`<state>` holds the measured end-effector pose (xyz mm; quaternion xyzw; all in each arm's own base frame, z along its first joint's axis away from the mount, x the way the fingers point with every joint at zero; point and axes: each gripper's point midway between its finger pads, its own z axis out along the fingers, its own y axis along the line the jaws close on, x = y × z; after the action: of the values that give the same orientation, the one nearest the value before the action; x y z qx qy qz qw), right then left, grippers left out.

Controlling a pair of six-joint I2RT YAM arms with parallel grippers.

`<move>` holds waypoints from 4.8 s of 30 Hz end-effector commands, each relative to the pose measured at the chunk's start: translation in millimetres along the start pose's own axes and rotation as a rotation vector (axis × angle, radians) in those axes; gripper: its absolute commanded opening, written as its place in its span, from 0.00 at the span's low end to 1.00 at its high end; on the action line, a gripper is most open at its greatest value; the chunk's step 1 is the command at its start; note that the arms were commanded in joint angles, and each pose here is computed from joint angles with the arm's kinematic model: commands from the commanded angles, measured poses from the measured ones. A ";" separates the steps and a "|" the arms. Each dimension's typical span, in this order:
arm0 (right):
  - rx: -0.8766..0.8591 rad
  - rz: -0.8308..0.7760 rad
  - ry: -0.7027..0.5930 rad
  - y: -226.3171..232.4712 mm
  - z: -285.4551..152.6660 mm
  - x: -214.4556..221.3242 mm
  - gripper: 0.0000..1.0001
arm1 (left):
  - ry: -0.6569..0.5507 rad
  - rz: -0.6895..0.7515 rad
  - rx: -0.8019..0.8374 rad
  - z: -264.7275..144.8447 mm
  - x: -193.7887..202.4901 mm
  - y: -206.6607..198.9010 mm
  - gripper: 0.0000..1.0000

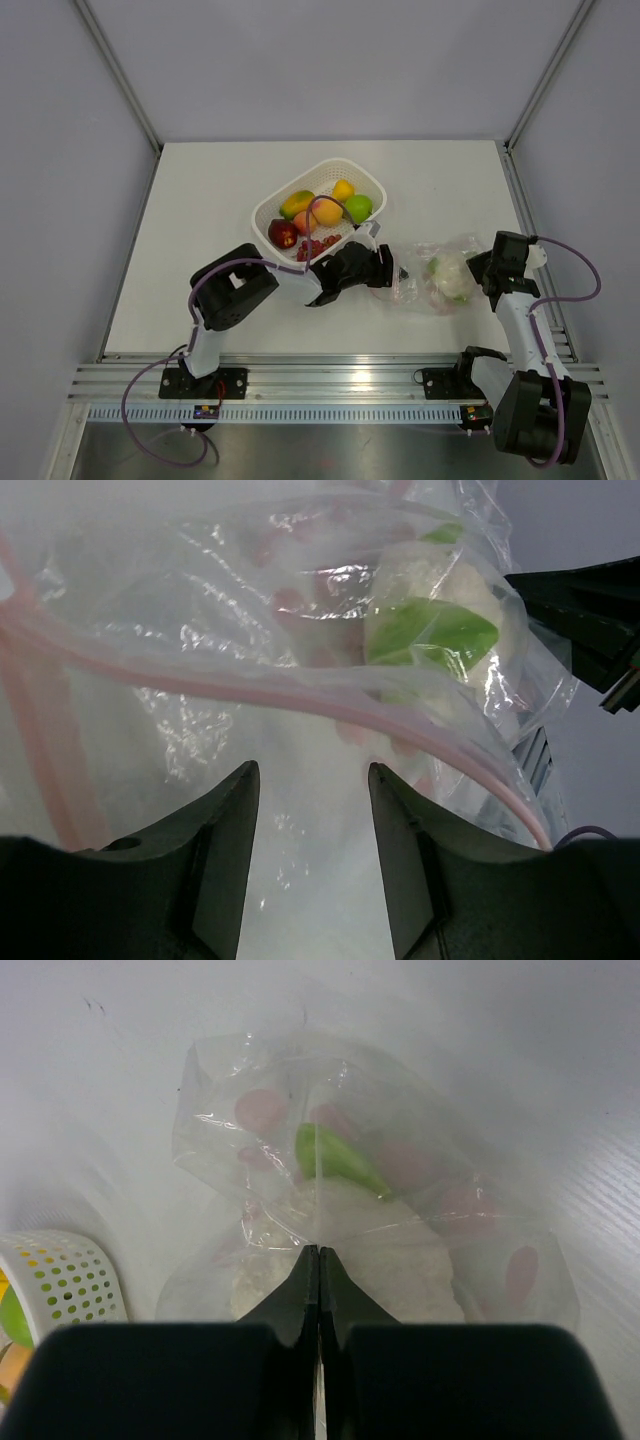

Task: Open the zip-top bag and remove the fake food
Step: Pick up the fake vegetable from the zipper food storage bag.

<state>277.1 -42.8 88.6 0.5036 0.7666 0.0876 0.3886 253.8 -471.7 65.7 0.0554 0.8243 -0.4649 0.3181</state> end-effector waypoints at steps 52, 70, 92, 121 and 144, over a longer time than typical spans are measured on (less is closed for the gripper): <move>-0.523 0.003 -0.013 96.8 -77.1 -17.0 0.00 | -0.270 -0.182 0.263 -15.6 -30.4 -24.6 0.62; -0.410 -0.034 0.044 72.8 -48.4 0.4 0.00 | -0.150 -0.134 0.091 24.7 -17.4 -8.0 0.58; -0.389 -0.029 0.066 69.5 -42.0 4.8 0.00 | -0.161 -0.076 0.054 38.4 -24.0 -14.0 0.51; -0.165 0.030 -0.003 32.8 -15.9 -4.6 0.00 | -0.108 -0.035 0.014 37.6 -13.2 -14.2 0.04; 0.085 0.128 -0.181 -13.8 -16.7 -33.0 0.00 | -0.208 0.005 -0.001 -21.0 -44.7 -21.4 0.00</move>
<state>259.4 -55.6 86.7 0.5582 0.7285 0.0595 0.3927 260.0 -467.1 85.6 0.0181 0.8079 -0.4653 0.3611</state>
